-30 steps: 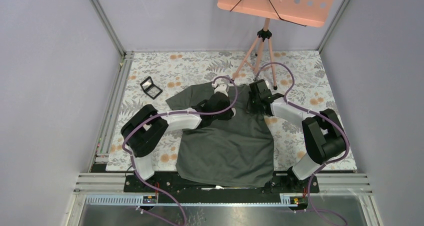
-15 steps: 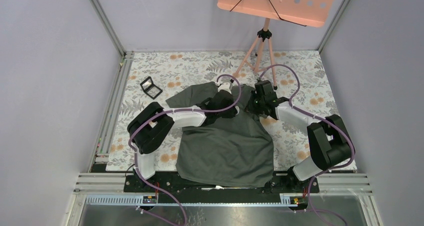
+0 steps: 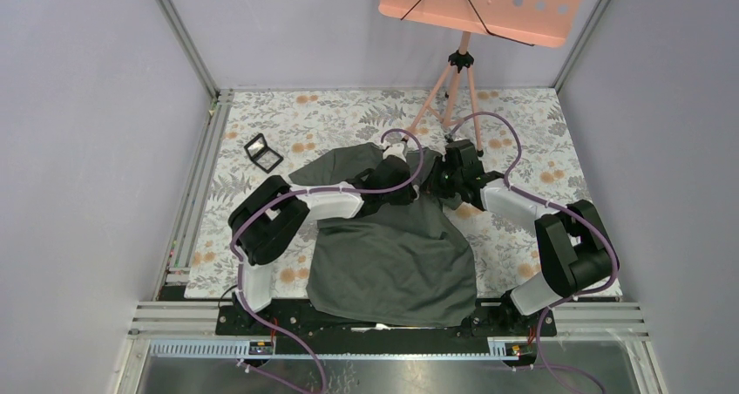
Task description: Pin the brooch onto the clothing
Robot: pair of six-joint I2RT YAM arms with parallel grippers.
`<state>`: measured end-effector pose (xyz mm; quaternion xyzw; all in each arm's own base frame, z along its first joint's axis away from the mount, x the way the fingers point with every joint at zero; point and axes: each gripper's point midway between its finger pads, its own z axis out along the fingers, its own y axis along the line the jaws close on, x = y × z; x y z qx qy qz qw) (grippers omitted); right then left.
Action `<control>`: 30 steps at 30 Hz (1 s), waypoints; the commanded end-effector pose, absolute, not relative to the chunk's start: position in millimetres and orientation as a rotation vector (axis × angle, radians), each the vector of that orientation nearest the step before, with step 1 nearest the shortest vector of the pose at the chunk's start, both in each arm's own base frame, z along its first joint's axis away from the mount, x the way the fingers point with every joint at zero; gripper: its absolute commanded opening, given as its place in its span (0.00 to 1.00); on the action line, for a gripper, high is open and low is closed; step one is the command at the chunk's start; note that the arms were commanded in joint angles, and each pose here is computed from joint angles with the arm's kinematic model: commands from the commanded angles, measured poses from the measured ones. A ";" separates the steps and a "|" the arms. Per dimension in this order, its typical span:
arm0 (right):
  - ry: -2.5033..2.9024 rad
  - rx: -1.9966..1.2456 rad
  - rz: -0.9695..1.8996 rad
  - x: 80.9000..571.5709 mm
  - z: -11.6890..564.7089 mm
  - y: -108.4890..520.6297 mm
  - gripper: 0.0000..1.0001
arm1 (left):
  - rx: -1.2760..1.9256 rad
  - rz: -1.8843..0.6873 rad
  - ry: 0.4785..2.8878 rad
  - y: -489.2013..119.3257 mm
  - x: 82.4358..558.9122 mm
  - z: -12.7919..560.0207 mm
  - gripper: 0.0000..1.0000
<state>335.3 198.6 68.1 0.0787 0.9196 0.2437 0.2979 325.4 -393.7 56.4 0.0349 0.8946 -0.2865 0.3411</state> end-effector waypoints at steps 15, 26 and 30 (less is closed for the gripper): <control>2.468 0.130 0.744 333.8 58.9 213.2 0.00 | 0.076 -0.828 2.268 -409.8 330.7 78.6 0.00; 2.502 0.101 0.715 325.7 47.8 208.3 0.01 | 0.015 -0.879 2.224 -404.6 333.0 92.3 0.00; 2.448 0.061 0.736 323.5 68.3 208.1 0.17 | 0.015 -0.884 2.233 -404.1 332.4 90.2 0.00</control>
